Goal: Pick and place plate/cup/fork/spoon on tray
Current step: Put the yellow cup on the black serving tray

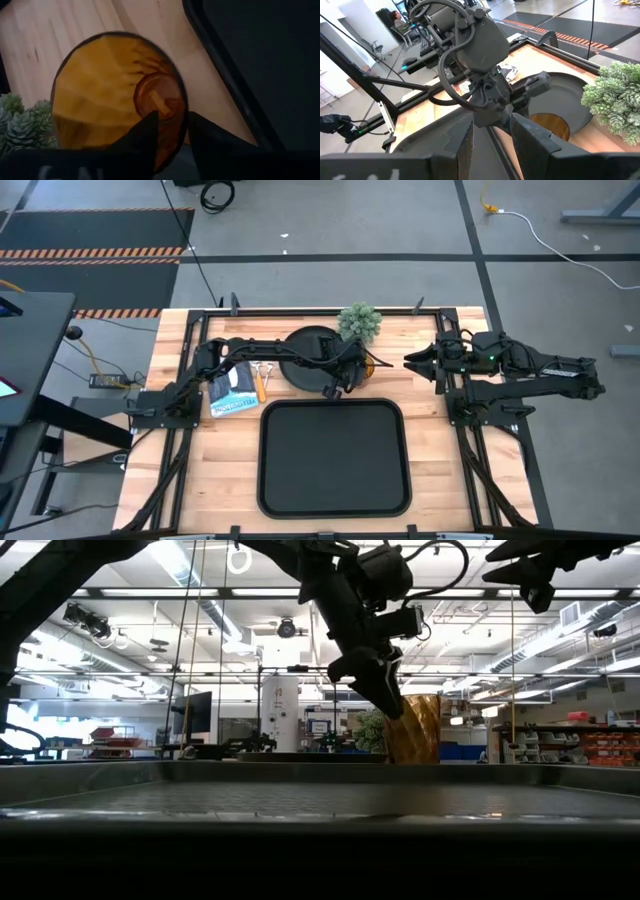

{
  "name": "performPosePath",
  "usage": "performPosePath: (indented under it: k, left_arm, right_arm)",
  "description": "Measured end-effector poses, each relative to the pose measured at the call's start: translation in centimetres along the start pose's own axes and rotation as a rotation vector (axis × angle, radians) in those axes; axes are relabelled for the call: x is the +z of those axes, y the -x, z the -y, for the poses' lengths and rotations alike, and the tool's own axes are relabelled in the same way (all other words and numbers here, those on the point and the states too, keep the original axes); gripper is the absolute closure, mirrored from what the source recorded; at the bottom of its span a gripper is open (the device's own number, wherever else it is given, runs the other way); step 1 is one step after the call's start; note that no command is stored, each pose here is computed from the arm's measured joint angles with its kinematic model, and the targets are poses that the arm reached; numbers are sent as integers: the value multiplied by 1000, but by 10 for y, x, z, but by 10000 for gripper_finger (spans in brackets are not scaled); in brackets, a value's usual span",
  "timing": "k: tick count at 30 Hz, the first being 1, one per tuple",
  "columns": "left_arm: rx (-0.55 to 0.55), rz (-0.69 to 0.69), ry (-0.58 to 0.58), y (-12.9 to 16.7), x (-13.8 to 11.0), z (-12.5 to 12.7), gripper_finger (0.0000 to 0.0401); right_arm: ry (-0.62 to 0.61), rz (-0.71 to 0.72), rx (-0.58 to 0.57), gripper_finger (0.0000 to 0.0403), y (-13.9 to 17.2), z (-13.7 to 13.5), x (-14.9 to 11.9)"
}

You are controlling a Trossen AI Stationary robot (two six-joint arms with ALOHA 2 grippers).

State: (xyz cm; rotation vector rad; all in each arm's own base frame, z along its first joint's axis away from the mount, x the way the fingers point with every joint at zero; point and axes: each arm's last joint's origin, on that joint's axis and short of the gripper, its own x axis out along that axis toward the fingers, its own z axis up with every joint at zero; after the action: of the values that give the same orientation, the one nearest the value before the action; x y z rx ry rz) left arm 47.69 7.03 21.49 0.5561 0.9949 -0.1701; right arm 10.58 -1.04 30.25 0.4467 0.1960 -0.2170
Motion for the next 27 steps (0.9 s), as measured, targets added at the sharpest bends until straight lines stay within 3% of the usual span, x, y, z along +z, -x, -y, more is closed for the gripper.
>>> performPosePath:
  k: [9,17,22,27]
  left_arm:
    - [10,13,-10,1,1,-1,385]
    - [42,69,7,37,11,-4,383]
    - [-26,97,88,67,14,0,385]
    - [-109,39,160,91,16,18,384]
  right_arm:
    - [4,1,0,266,0,0,0]
    - [16,25,2,266,3,0,1]
    - [22,27,2,266,3,0,2]
    - [24,29,3,266,3,0,2]
